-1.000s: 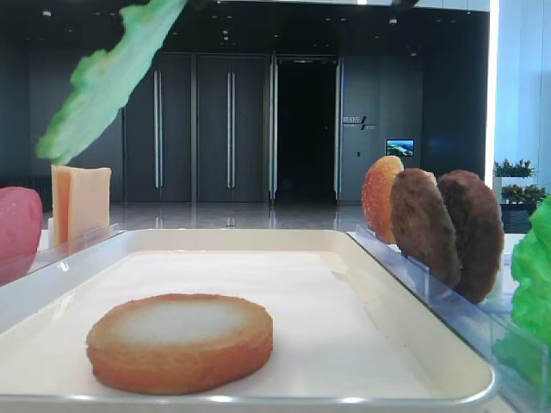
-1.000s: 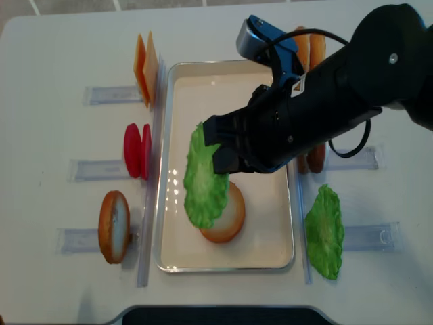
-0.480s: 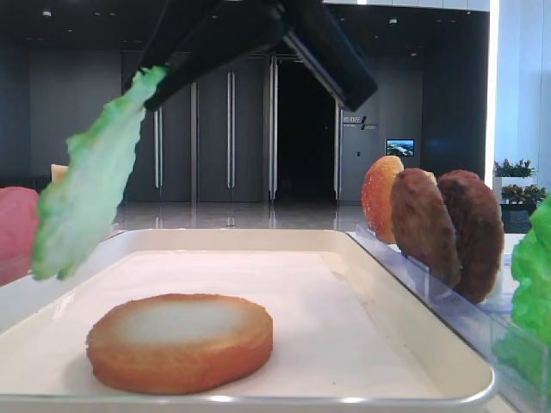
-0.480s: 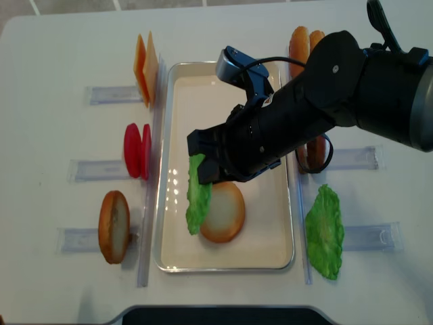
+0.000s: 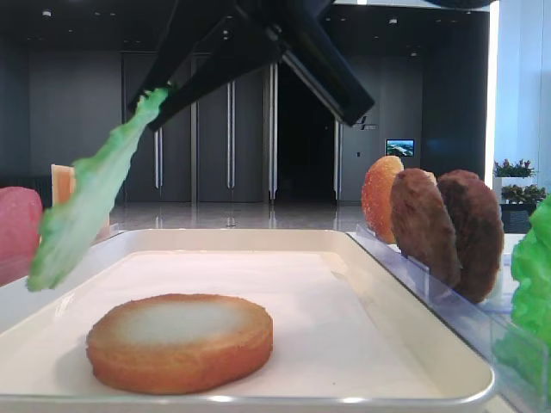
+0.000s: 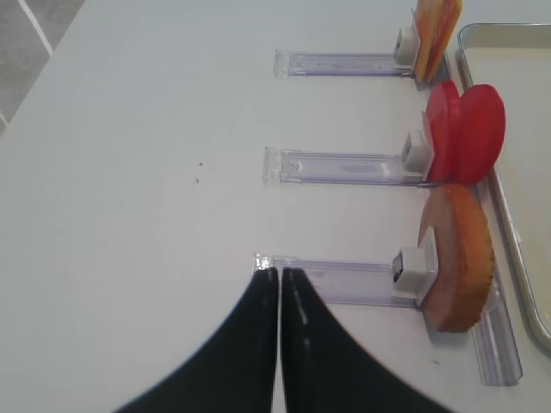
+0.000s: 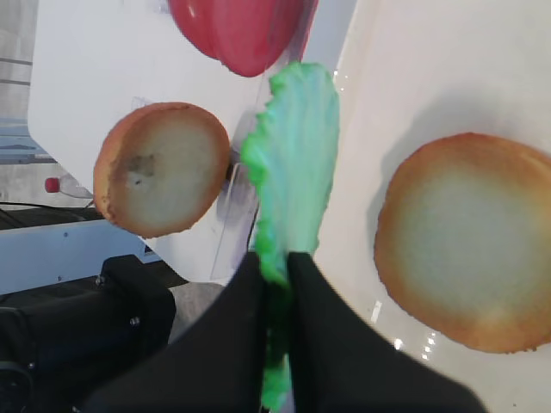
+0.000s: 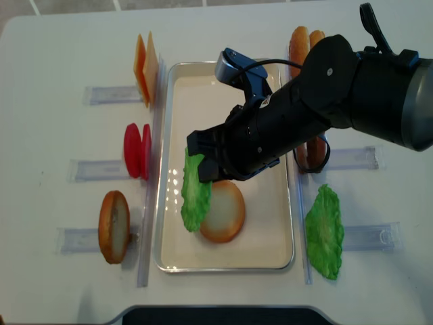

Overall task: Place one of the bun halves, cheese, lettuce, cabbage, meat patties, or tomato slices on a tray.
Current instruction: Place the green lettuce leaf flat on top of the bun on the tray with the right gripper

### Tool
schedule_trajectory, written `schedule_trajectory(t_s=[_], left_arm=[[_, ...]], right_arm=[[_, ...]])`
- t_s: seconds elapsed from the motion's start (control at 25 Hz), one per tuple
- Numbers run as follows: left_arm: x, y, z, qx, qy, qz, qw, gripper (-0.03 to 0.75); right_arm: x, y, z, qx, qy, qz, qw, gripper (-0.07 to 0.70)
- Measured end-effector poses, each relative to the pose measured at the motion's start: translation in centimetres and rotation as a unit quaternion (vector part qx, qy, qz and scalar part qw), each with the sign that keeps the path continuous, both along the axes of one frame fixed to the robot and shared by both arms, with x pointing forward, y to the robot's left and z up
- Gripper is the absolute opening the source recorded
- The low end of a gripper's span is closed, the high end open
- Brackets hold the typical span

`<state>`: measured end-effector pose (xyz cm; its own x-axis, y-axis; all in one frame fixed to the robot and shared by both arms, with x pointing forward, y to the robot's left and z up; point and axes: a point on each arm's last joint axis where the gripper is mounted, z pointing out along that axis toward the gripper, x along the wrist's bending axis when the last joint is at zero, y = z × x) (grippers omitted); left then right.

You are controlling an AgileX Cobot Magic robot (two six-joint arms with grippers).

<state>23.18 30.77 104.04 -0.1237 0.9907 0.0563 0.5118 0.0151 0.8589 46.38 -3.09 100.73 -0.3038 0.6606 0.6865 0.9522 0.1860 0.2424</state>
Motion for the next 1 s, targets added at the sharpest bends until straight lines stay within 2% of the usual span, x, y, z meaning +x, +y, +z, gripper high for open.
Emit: schedule_trajectory(t_s=[0.2, 0.6, 1.0], left_arm=[[0.0, 0.0, 0.0, 0.000, 0.000, 0.000, 1.0000, -0.001], [0.0, 0.0, 0.0, 0.000, 0.000, 0.000, 1.0000, -0.001], [0.0, 0.0, 0.0, 0.000, 0.000, 0.000, 1.0000, -0.001]], right_arm=[[0.2, 0.2, -1.1, -0.011, 0.008, 0.006, 0.9999, 0.060], [0.2, 0.2, -1.2, -0.015, 0.001, 0.013, 0.9998, 0.060], [0.3, -0.3, -1.7, -0.054, -0.019, 0.032, 0.9979, 0.060]])
